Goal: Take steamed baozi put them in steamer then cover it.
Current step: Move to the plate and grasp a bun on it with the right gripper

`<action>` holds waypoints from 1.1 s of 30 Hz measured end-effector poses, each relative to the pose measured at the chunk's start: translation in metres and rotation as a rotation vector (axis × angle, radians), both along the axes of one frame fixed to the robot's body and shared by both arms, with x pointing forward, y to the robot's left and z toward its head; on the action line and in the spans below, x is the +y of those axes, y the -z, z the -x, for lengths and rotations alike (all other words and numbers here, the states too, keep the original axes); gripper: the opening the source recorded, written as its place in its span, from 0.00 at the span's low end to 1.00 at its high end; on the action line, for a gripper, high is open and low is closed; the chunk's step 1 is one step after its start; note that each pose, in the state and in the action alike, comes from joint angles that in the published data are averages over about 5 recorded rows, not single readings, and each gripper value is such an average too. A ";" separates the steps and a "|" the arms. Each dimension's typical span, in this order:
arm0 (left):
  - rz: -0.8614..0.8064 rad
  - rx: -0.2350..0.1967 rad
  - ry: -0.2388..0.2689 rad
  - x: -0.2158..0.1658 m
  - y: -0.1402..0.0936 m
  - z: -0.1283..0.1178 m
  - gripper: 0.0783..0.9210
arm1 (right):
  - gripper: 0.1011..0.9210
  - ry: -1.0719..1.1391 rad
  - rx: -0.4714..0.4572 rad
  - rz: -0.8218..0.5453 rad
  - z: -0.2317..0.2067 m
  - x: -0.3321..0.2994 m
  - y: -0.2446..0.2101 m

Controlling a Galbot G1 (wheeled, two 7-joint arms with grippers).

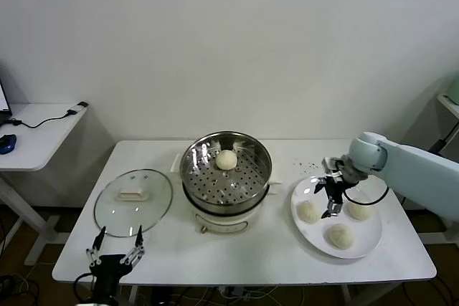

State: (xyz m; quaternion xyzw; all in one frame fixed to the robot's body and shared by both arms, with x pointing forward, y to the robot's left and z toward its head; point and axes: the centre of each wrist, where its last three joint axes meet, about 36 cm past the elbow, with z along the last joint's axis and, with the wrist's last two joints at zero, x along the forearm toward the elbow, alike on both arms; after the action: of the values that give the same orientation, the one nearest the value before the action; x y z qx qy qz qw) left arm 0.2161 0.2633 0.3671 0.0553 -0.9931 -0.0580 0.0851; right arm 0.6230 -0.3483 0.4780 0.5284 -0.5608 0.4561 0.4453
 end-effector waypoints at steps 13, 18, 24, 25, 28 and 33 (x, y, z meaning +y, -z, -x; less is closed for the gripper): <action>-0.006 0.008 -0.001 0.001 0.004 0.002 0.88 | 0.88 0.004 0.015 0.010 -0.012 0.014 0.033; -0.005 0.007 0.001 0.000 0.004 0.001 0.88 | 0.84 0.005 0.021 0.010 -0.015 0.017 0.038; -0.006 0.006 0.002 0.000 0.004 0.001 0.88 | 0.75 0.009 0.024 0.003 -0.016 0.016 0.039; -0.006 0.007 0.002 0.000 0.004 0.001 0.88 | 0.74 0.011 0.024 0.002 -0.016 0.016 0.038; -0.006 0.008 0.002 0.000 0.005 0.001 0.88 | 0.73 0.015 0.023 -0.005 -0.017 0.015 0.036; -0.006 0.009 0.002 0.000 0.005 0.002 0.88 | 0.72 0.028 0.009 -0.022 -0.021 0.007 0.017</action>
State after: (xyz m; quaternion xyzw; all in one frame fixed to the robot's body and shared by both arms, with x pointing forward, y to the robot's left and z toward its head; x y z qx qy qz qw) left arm 0.2141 0.2632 0.3624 0.0543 -0.9926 -0.0613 0.0895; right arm 0.6436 -0.3410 0.4611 0.5272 -0.5711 0.4414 0.4484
